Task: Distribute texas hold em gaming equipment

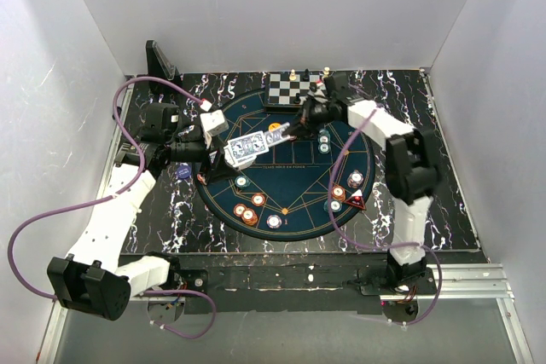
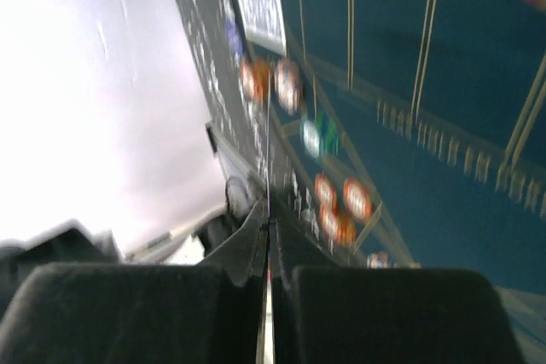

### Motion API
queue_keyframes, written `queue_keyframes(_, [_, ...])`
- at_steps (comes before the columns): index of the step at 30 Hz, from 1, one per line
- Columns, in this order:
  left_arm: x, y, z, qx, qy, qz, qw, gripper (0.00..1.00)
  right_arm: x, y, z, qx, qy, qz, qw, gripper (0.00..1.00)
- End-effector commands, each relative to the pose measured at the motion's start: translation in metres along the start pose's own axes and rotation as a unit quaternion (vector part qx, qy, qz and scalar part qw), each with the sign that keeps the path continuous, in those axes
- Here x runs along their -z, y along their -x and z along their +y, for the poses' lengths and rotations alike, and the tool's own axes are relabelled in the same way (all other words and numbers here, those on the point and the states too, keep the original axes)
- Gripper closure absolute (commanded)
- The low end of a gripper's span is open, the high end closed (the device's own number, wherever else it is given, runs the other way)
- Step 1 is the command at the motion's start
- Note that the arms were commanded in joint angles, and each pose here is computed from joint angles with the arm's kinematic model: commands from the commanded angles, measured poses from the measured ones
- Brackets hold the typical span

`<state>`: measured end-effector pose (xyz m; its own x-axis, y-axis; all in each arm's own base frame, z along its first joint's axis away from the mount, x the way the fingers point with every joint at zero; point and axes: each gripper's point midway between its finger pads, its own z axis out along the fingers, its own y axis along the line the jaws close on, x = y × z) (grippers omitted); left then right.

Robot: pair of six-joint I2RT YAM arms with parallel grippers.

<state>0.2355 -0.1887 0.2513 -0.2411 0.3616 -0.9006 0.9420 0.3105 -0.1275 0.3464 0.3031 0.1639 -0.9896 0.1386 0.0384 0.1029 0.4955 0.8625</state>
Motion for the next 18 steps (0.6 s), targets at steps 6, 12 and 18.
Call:
queue_keyframes(6, [0.010, 0.023, -0.007, -0.038, -0.003, -0.022, 0.999, 1.00, -0.086, 0.151, 0.024, 0.017, -0.008, -0.110, 0.994, 0.99])
queue_keyframes(12, [0.010, 0.028, -0.007, -0.040, -0.009, -0.027, 0.999, 1.00, -0.120, 0.156, -0.006, -0.023, -0.031, -0.116, 0.992, 0.99])
queue_keyframes(18, [0.011, 0.028, -0.007, -0.043, -0.006, -0.027, 0.999, 1.00, -0.134, 0.140, -0.024, -0.041, -0.055, -0.109, 0.992, 0.99])
